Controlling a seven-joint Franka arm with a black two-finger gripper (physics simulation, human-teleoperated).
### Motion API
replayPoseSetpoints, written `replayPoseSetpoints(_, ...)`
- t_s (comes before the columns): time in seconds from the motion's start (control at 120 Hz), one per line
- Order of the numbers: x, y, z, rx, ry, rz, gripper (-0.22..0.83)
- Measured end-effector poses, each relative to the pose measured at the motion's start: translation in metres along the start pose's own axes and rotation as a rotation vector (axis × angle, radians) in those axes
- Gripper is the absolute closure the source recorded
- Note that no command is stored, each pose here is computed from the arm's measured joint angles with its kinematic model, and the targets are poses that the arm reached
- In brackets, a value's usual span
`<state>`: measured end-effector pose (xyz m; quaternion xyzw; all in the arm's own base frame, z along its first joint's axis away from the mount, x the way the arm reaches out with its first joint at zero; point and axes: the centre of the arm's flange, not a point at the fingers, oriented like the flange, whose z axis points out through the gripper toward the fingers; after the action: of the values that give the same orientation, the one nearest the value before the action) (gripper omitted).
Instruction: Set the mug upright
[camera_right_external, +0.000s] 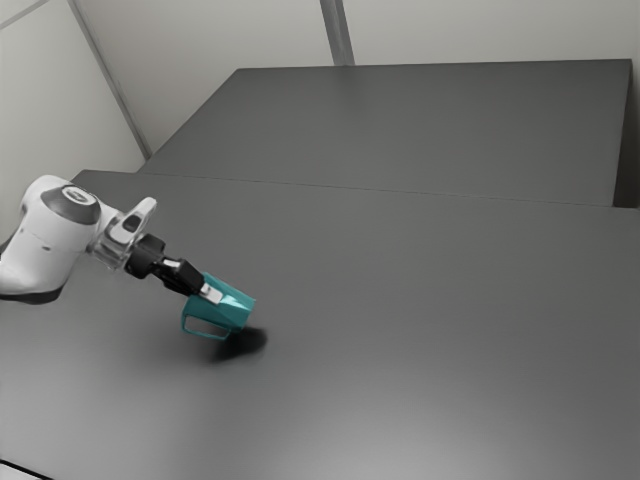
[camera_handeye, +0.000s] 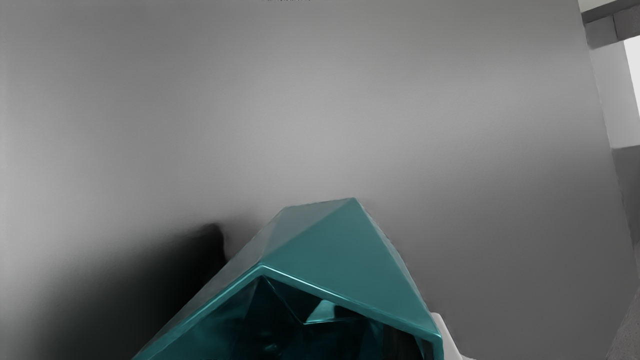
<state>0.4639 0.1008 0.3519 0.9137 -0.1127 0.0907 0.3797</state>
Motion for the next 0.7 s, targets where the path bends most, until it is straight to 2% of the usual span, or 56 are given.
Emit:
replayPoseSetpoints(0.183,0.046,0.051,0.031,0.273,-0.189,0.236,0.78)
replayPoseSetpoints(0.292,0.065,0.071,0.043,0.421,-0.262,0.325,0.79)
replayPoseSetpoints(0.458,0.074,0.083,0.051,0.568,-0.300,0.344,0.79)
replayPoseSetpoints(0.7,0.066,0.088,0.070,0.705,-0.343,0.307,0.79)
